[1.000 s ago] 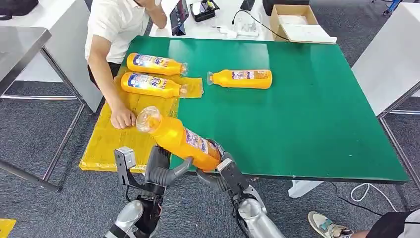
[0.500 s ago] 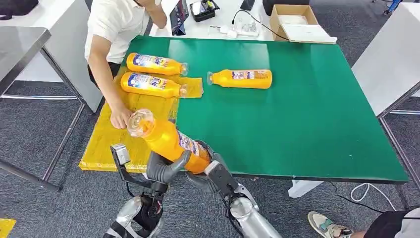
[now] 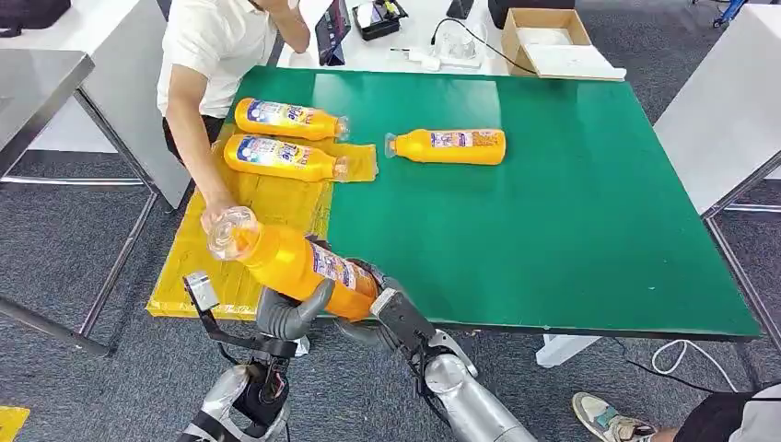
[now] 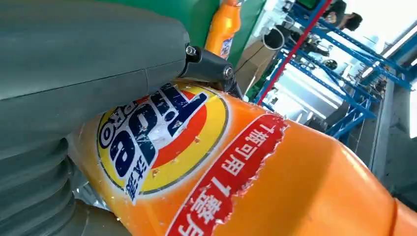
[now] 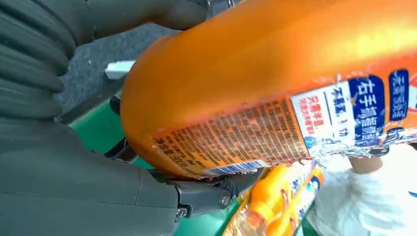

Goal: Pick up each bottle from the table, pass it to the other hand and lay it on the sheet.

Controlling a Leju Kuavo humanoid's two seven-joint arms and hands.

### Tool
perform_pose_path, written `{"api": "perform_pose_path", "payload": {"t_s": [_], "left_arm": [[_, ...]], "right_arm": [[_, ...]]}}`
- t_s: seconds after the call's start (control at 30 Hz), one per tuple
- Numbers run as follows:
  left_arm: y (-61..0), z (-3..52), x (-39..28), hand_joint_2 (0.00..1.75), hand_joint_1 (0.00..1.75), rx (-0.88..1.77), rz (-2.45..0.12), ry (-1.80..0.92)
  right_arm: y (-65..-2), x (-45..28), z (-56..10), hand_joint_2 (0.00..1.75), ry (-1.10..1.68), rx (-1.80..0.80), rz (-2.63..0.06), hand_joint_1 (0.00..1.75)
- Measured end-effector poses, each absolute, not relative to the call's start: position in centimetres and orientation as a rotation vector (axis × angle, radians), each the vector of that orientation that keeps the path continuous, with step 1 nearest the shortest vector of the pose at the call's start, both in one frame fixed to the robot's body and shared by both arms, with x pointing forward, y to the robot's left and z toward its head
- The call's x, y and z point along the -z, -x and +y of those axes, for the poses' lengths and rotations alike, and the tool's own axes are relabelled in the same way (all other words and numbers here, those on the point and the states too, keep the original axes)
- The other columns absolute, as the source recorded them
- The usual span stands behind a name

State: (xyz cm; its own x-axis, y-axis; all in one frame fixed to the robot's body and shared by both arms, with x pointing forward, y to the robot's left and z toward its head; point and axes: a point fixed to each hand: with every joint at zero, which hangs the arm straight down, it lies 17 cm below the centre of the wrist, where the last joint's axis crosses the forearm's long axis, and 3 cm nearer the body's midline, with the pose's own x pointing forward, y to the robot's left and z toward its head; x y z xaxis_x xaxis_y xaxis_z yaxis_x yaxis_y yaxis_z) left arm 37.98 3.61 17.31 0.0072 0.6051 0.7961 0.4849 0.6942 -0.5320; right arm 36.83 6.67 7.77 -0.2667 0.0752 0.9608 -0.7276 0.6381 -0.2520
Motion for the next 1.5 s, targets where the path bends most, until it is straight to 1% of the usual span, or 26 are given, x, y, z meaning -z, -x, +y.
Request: {"api": "perform_pose_path", "payload": {"t_s": [0.03,0.1,0.13,0.17,0.2,0.23,0.27,0.33,0.67,0.93,1.0,1.1,1.13,1.17,1.27,1.33,1.43,1.5], "left_arm": [[-37.8,3.6,-17.3,1.75,1.75,-0.095,-1.652,0.883],[-37.6,3.4,-17.3,1.75,1.75,-0.060,-1.678,0.857],[-37.6,3.4,-17.3,1.75,1.75,-0.050,-1.686,0.850],[-37.6,3.5,-17.3,1.75,1.75,-0.048,-1.689,0.847],[-37.6,3.5,-17.3,1.75,1.75,-0.045,-1.691,0.845],[-37.6,3.4,-17.3,1.75,1.75,-0.042,-1.692,0.843],[-37.6,3.5,-17.3,1.75,1.75,-0.042,-1.693,0.841],[-37.6,3.6,-17.2,1.75,1.75,-0.047,-1.690,0.841],[-38.0,4.2,-17.4,1.75,1.75,-0.086,-1.675,0.864],[-38.6,5.4,-17.2,1.75,1.75,-0.121,-1.682,0.819],[-39.5,6.2,-16.2,1.75,1.75,-0.131,-1.667,0.721],[-41.6,10.0,-14.6,1.75,1.75,-0.162,-1.704,0.415],[-42.1,11.7,-14.5,1.75,1.75,-0.163,-1.741,0.302],[-42.3,12.7,-14.7,1.75,1.75,-0.152,-1.774,0.232],[-42.6,14.0,-15.2,1.75,1.75,-0.141,-1.820,0.129],[-42.8,15.2,-16.1,1.75,1.75,-0.115,-1.878,-0.002],[-43.5,17.4,-17.3,1.75,1.75,-0.105,-1.935,-0.187],[-44.1,18.3,-17.4,1.75,1.75,-0.120,-1.931,-0.212]], "right_arm": [[-36.8,-7.8,6.8,1.75,-0.545,-0.842,-1.665,1.48],[-36.8,-7.9,6.9,1.75,-0.546,-0.839,-1.655,1.45],[-36.8,-8.1,7.0,1.75,-0.546,-0.841,-1.653,0.75],[-36.8,-8.1,7.0,1.75,-0.544,-0.844,-1.651,0.24],[-36.8,-8.1,7.1,1.75,-0.544,-0.846,-1.649,0.17],[-36.7,-8.0,7.1,1.75,-0.548,-0.850,-1.639,0.23],[-36.6,-8.0,7.2,1.75,-0.555,-0.853,-1.628,0.23],[-36.5,-7.9,7.3,1.75,-0.564,-0.851,-1.616,0.00],[-36.6,-8.5,7.3,1.75,-0.571,-0.834,-1.619,0.00],[-36.0,-8.7,7.2,1.75,-0.568,-0.823,-1.637,0.00],[-36.0,-8.8,6.9,1.75,-0.540,-0.804,-1.664,0.00],[-35.6,-9.7,5.5,1.75,-0.479,-0.696,-1.736,0.00],[-36.2,-10.5,4.3,1.75,-0.407,-0.642,-1.788,0.00],[-36.8,-11.3,3.1,0.00,-0.341,-0.602,-1.830,0.00],[-37.9,-14.0,0.6,0.00,-0.186,-0.560,-1.946,0.00],[-38.2,-15.9,-1.2,0.00,0.000,-0.558,-2.065,0.00],[-38.4,-19.0,-4.4,0.00,0.239,-0.487,-2.199,0.00],[-38.5,-19.9,-5.8,0.00,0.310,-0.455,-2.228,0.00]]}}
